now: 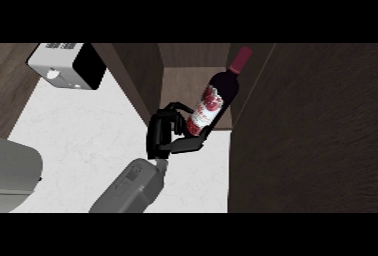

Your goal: Pick up the wine, place it into the cabinet and close the cabinet

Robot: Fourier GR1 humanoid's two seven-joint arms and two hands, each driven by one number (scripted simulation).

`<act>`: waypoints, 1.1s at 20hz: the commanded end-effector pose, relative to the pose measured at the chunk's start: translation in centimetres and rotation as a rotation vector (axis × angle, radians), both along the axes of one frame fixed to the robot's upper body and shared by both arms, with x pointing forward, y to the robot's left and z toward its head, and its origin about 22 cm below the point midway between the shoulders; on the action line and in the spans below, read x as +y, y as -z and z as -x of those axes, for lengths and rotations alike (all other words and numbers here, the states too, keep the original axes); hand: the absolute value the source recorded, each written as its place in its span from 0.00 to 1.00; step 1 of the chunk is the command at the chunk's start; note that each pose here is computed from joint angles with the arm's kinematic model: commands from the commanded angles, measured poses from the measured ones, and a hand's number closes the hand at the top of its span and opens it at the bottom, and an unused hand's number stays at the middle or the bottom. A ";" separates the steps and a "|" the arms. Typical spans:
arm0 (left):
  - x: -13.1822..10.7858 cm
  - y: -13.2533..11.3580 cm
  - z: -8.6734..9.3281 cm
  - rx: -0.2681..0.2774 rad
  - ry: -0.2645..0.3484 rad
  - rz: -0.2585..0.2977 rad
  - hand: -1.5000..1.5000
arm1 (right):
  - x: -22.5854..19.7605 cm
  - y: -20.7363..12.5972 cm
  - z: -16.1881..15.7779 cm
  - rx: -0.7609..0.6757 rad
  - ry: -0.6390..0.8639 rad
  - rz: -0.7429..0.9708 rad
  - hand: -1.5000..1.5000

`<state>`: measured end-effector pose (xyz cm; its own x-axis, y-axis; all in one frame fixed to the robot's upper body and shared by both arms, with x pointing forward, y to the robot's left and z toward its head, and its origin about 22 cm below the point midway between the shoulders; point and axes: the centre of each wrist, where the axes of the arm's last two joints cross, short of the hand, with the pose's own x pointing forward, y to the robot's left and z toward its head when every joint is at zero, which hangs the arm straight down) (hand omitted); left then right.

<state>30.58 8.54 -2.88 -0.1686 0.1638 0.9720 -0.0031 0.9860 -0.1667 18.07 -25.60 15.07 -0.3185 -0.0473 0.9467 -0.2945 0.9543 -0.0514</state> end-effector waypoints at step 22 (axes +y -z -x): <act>1.2 1.6 -5.0 0.043 0.014 0.155 1.00 | -2.2 2.3 -1.1 -0.004 -0.016 -0.028 0.00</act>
<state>34.59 9.67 -4.97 -0.1216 0.2991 0.9464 -0.0017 0.9534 -0.3016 18.21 -25.94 13.56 -0.3168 -0.0680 0.9461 -0.3060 0.9514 -0.0341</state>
